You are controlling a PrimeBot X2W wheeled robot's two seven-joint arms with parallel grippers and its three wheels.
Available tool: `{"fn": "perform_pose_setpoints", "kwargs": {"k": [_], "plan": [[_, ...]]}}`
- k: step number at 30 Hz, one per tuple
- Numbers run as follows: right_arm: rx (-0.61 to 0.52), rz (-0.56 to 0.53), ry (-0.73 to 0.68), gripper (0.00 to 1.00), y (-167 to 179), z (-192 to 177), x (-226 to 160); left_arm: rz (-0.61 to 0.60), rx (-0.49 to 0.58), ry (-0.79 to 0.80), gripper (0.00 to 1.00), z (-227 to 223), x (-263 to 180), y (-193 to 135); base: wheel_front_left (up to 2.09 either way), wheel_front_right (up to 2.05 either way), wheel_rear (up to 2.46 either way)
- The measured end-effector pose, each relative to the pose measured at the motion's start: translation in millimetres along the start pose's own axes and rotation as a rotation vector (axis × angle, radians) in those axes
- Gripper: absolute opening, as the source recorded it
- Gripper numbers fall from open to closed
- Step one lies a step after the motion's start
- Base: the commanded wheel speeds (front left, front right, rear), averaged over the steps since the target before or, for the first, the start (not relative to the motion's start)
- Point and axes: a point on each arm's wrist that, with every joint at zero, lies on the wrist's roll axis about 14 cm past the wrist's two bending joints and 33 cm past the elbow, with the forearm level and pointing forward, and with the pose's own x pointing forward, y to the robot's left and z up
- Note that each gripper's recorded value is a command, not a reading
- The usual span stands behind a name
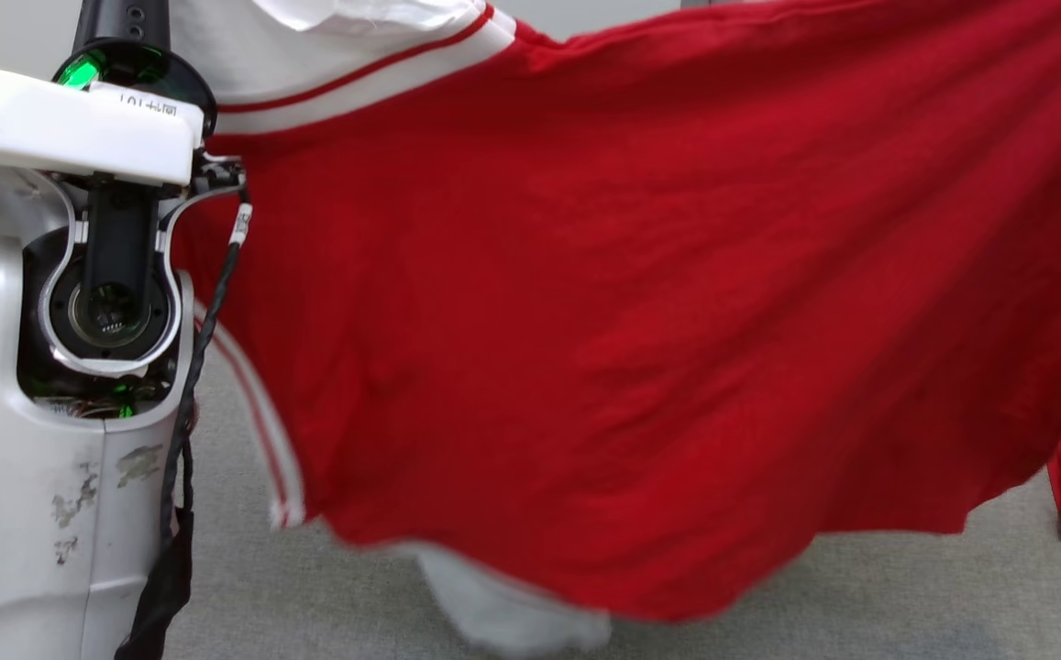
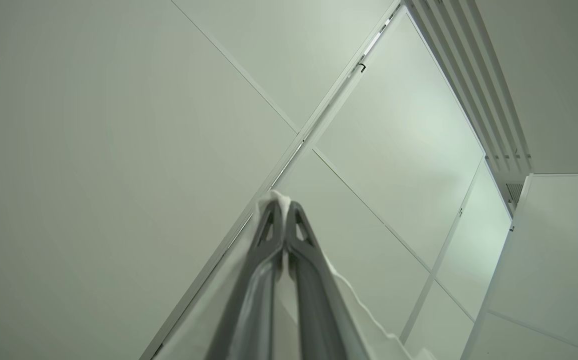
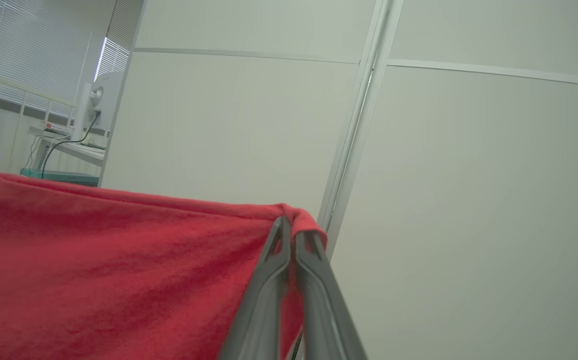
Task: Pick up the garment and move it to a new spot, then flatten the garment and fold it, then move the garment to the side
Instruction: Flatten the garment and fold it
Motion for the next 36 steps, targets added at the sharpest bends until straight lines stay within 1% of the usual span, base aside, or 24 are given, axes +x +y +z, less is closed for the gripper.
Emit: {"fn": "perform_pose_setpoints", "kwargs": {"k": [2,6,9,11,12,14,16,19,22,24,26,28,32,36], "plan": [[0.055,0.017,0.049,0.00,6.3,-12.2,1.8,0.024,0.024,0.014,0.00,0.9,-3.6,5.3,0.00,0.00,0.00],[0.100,0.034,0.146,0.00,7.4,-36.1,10.1,0.077,0.075,0.069,0.00,-8.5,1.4,25.4,0.00,0.00,0.00],[0.106,0.053,0.177,0.00,6.6,-47.7,31.1,0.125,0.131,0.098,0.00,-15.0,19.3,49.7,0.00,0.00,0.00],[0.124,0.061,0.182,0.00,5.4,-55.7,52.1,0.162,0.141,0.102,0.00,-18.8,37.3,68.7,0.00,0.00,0.00],[0.123,0.064,0.189,0.00,4.0,-60.9,63.1,0.169,0.163,0.103,0.00,-21.1,47.4,76.0,0.00,0.00,0.00],[0.080,0.059,0.189,0.00,-3.7,-68.9,87.4,0.163,0.195,0.088,0.00,-22.5,71.8,86.5,0.00,0.00,0.00],[0.045,0.039,0.160,0.00,-16.7,-73.9,112.6,0.149,0.224,0.071,0.00,-27.6,98.3,96.4,0.00,0.00,0.00],[-0.014,0.021,0.174,0.00,-29.4,-108.4,142.6,0.145,0.244,0.036,0.00,-38.1,131.2,120.3,0.00,0.00,0.00],[-0.009,-0.006,0.142,0.00,-39.7,-138.9,167.3,0.166,0.254,0.026,0.00,-58.0,149.3,153.2,0.00,0.00,0.00],[-0.041,0.001,0.125,0.00,-40.2,-158.0,178.8,0.167,0.259,0.010,0.00,-67.8,157.9,170.4,0.00,0.00,0.00],[-0.091,0.046,0.150,0.00,-28.8,-189.1,183.3,0.180,0.247,0.008,0.00,-80.7,160.0,189.6,0.00,0.00,0.00],[-0.099,0.077,0.180,0.00,-20.2,-221.5,182.5,0.198,0.260,0.048,0.00,-100.6,154.3,212.1,0.00,0.00,0.00],[-0.058,0.096,0.237,0.00,-11.1,-276.3,174.3,0.234,0.280,0.152,0.00,-138.1,133.8,248.8,0.00,0.00,0.00],[0.034,0.127,0.348,0.00,17.2,-334.9,144.4,0.325,0.327,0.270,0.00,-167.5,87.5,290.7,0.00,0.00,0.00]]}}
